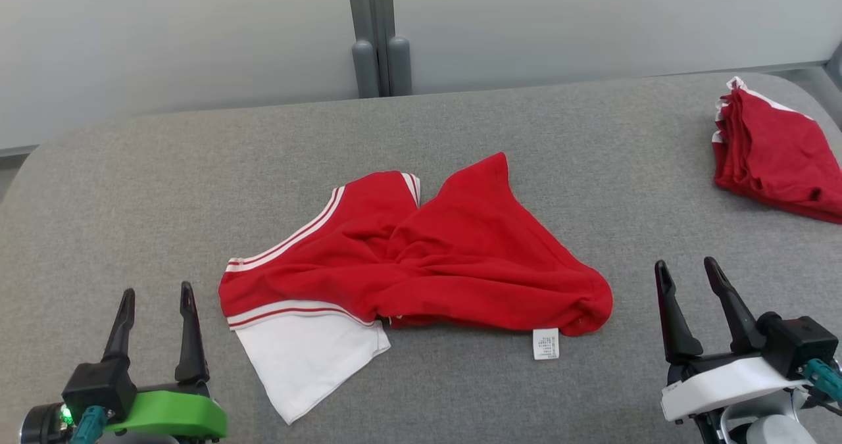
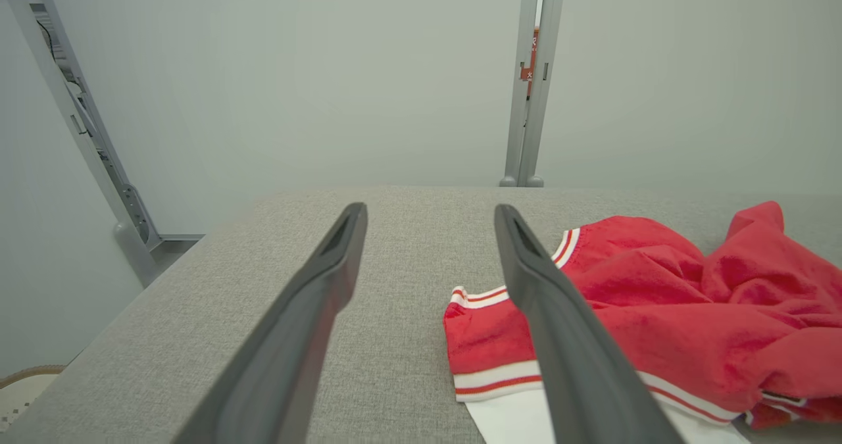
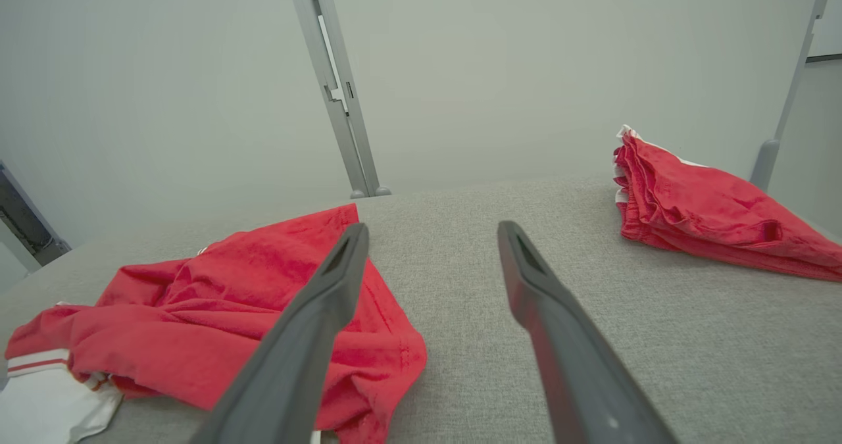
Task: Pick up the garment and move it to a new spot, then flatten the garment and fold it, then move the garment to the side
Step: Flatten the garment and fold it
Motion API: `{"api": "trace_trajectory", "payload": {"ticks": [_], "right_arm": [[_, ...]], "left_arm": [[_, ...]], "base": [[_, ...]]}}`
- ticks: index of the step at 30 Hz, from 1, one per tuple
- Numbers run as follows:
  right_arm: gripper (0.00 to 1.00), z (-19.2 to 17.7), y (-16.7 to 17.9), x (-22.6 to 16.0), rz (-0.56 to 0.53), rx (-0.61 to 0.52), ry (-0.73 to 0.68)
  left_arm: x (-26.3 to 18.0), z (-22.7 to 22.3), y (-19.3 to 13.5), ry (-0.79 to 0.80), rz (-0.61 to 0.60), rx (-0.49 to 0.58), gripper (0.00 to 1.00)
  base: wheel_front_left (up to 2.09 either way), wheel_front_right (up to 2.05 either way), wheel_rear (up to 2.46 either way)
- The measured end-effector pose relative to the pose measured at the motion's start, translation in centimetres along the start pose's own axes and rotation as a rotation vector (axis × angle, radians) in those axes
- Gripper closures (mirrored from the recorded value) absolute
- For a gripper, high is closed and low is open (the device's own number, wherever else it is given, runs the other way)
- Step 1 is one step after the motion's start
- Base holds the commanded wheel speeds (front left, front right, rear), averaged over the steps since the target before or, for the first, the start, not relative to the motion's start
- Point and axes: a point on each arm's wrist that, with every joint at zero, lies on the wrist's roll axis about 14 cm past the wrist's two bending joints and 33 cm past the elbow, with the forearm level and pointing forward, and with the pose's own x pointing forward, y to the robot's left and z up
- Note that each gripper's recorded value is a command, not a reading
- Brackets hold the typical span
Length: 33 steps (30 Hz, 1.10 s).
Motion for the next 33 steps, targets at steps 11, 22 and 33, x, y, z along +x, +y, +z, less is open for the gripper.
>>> {"api": "trace_trajectory", "payload": {"ticks": [11,22,33], "right_arm": [[0.0,0.5,0.9,-1.4,0.014,0.001,-0.014],[0.0,0.2,1.7,-1.5,0.037,-0.003,-0.005],[0.0,-0.6,1.7,-1.6,0.044,-0.024,0.022]], "left_arm": [[-1.1,-0.1,-0.8,0.004,-0.043,-0.023,0.0],[-1.7,-0.7,-0.2,0.021,-0.031,-0.025,0.0],[-1.9,-1.1,0.1,0.036,-0.024,-0.017,0.0]], "base": [[0.0,0.0,0.0],[0.0,0.0,0.0],[0.0,0.0,0.0]]}}
